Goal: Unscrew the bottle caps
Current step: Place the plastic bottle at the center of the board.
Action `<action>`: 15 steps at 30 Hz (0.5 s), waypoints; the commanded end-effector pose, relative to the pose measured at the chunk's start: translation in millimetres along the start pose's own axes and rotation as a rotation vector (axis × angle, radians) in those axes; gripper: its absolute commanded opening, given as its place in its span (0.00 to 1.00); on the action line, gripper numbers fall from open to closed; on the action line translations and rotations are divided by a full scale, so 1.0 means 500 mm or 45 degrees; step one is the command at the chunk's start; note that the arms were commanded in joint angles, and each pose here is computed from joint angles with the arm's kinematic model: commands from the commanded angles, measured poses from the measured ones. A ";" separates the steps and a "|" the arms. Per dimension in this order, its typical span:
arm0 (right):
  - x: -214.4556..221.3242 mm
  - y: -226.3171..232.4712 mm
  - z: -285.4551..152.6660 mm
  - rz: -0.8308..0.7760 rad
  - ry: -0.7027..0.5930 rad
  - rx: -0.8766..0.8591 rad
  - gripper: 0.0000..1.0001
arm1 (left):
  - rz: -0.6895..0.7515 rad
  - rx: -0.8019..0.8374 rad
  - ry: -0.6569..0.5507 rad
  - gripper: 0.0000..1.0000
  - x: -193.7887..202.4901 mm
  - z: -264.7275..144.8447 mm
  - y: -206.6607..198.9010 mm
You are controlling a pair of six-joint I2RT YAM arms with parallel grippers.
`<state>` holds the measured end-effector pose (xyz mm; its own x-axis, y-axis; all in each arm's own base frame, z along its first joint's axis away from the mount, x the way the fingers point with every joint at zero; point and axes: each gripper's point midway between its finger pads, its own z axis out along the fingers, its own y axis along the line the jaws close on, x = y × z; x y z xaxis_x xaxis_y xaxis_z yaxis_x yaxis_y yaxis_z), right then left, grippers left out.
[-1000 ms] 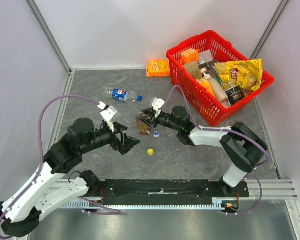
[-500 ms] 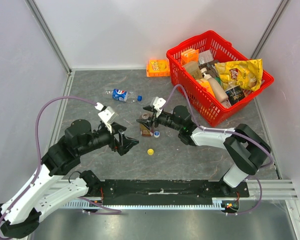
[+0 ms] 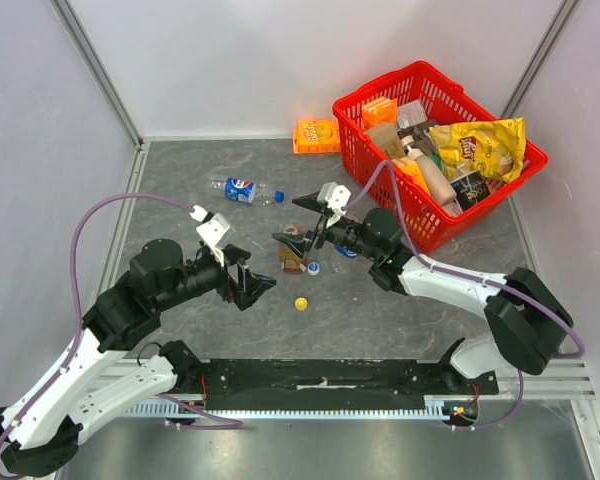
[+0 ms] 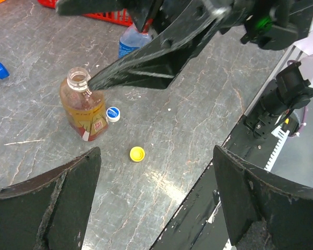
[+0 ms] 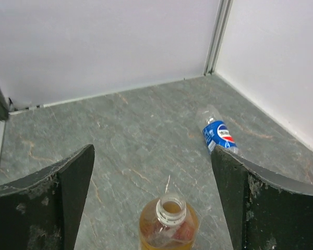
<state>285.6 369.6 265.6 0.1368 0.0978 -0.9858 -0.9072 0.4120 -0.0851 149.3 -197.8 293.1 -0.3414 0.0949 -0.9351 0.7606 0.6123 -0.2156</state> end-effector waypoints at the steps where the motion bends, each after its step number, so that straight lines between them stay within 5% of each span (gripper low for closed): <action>1: -0.138 -0.003 -0.014 0.013 -0.176 0.043 0.98 | 0.100 -0.047 -0.036 0.92 -0.025 -0.006 0.015; 15: -0.222 -0.002 -0.133 0.042 -0.187 0.194 0.98 | 0.214 -0.551 0.158 0.93 -0.018 0.049 0.171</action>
<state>253.3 313.9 360.7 0.1936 0.2204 -0.9560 -0.8577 0.5111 -0.0559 201.9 -183.4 268.8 -0.3437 0.2308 -0.9103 0.6286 0.7767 -0.0404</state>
